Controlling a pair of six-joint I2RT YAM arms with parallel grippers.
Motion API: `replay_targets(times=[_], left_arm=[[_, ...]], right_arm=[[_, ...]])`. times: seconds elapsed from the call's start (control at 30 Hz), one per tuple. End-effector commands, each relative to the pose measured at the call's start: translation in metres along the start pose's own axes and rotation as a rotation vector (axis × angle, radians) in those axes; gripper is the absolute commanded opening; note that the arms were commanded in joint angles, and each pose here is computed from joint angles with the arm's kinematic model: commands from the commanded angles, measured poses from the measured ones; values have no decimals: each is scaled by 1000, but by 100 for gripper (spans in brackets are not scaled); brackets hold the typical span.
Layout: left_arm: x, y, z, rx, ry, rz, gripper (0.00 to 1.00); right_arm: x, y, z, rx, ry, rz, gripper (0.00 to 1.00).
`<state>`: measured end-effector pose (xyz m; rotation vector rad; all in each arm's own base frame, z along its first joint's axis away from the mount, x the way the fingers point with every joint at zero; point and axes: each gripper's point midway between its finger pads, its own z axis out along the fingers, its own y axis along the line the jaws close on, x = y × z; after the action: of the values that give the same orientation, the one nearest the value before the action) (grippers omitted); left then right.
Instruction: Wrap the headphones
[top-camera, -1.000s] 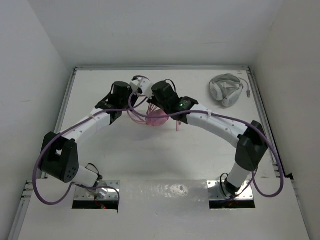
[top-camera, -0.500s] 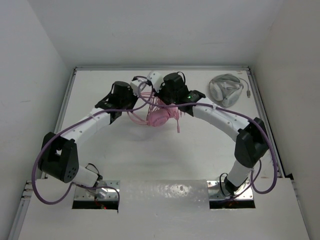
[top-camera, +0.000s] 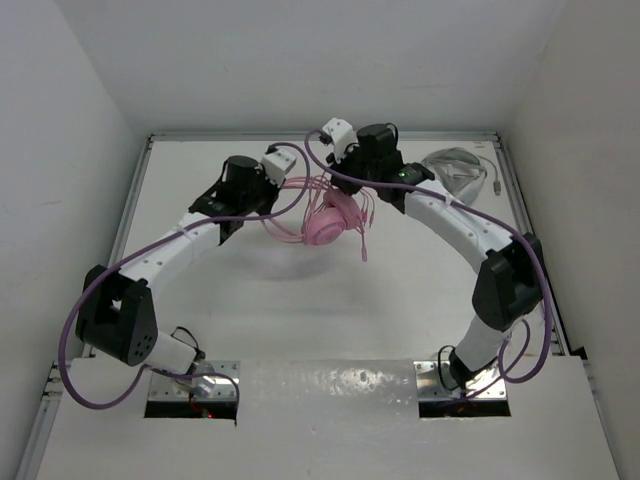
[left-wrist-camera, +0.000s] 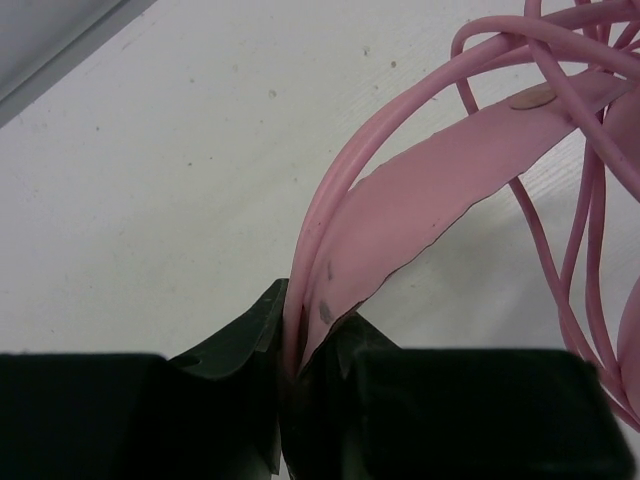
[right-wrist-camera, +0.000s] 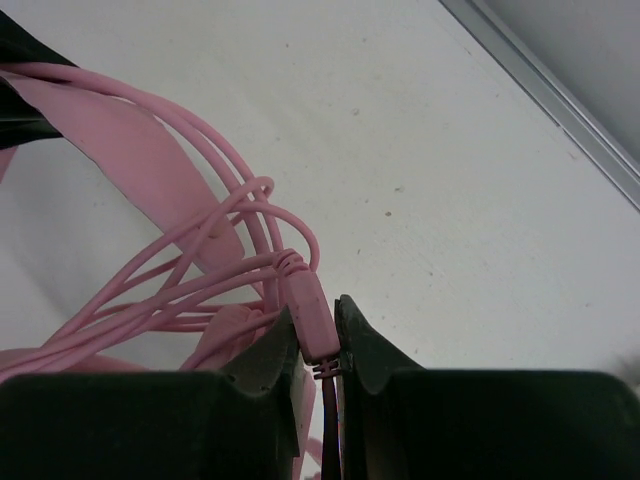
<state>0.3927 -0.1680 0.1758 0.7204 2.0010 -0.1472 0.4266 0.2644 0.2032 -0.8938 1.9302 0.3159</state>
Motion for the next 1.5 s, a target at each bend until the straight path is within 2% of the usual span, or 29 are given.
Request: replay_targets(times=[0.0, 0.03, 0.07, 0.13, 0.17, 0.2, 0.23, 0.27, 0.37, 0.43, 0.57, 0.67, 0.83, 0.97, 1.2, 1.3, 1.47], left_arm=[[-16, -41, -19, 211, -31, 31, 0], [-17, -44, -19, 225, -33, 30, 0], [-20, -48, -21, 248, -39, 27, 0], [-21, -51, -22, 267, -43, 23, 0], [-25, -53, -23, 281, -52, 24, 0], [-24, -54, -23, 285, -49, 22, 0], [-25, -55, -24, 290, -49, 20, 0], [-25, -55, -24, 296, -47, 14, 0], [-30, -58, -28, 323, -54, -7, 0], [-31, -56, -28, 315, -52, -21, 0], [-35, -28, -25, 177, -44, -62, 0], [-39, -12, -24, 96, -41, -38, 0], [-46, 6, -24, 37, 8, 42, 0], [-53, 17, -25, 6, 47, 100, 0], [-57, 15, -20, 18, 45, 103, 0], [-56, 11, -18, 33, 34, 74, 0], [-65, 8, -19, 28, -32, 21, 0]], right_arm=[[-61, -72, -14, 217, -188, 26, 0], [-58, -71, -9, 211, -181, 30, 0], [-55, -71, -3, 208, -177, 38, 7], [-53, -70, 2, 204, -178, 48, 31], [-54, -72, 4, 210, -189, 53, 47], [-54, -73, 5, 217, -192, 55, 47], [-54, -75, 5, 223, -191, 56, 54], [-52, -77, 6, 234, -182, 53, 56], [-40, -74, 9, 222, -129, 42, 58], [-29, -71, 8, 214, -96, 38, 53], [-6, -63, -5, 207, -62, 5, 45], [1, -56, -15, 197, -72, -1, 44], [-20, -35, -27, 91, -139, 69, 52], [-46, -22, -32, 31, -245, 178, 62], [-80, -23, -38, 25, -373, 433, 59], [-71, -21, -35, 25, -346, 429, 63], [-45, 24, -39, -195, -296, 235, 75]])
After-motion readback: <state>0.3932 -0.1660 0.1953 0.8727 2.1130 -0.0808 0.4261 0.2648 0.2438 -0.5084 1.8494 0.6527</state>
